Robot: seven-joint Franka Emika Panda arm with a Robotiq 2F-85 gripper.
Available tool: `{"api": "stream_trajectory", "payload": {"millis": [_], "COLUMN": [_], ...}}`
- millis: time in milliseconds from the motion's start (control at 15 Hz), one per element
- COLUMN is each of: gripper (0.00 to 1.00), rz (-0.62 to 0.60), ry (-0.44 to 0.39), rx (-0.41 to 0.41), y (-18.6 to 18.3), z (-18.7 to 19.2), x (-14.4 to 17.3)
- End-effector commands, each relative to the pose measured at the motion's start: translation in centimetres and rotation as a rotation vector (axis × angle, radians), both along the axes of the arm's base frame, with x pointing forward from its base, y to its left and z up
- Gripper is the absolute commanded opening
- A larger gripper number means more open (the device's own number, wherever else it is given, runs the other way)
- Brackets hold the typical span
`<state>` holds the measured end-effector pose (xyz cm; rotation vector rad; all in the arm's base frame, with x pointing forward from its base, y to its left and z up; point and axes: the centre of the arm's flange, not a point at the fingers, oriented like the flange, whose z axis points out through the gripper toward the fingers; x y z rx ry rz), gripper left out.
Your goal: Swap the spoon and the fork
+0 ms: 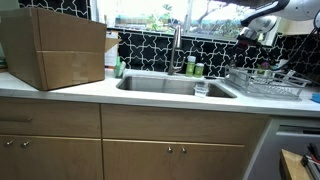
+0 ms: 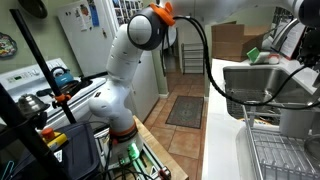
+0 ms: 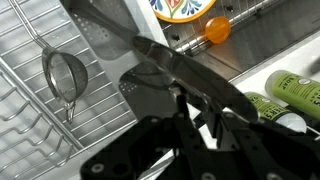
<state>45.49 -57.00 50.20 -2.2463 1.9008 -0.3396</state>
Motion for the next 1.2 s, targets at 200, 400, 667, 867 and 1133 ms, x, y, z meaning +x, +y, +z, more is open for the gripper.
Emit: {"api": "stream_trajectory", "payload": {"millis": [200,400,667,867,1133], "gripper": [0.00,0.01,0.01,0.01,0.01], "rz": [-0.014,-0.028,-0.053,-0.079,-0.121], "ry": [0.022,0.021,-0.001,-0.047,-0.096], "rx": [0.069,0.069,0.045,0.023,0.051], "y": [-1.3,-1.1,-0.5,0.0,2.1], "z": [-0.4,0.2,1.9,4.2,8.5], "x": [-0.1,-1.3,-3.1,-4.2,-5.1]}}
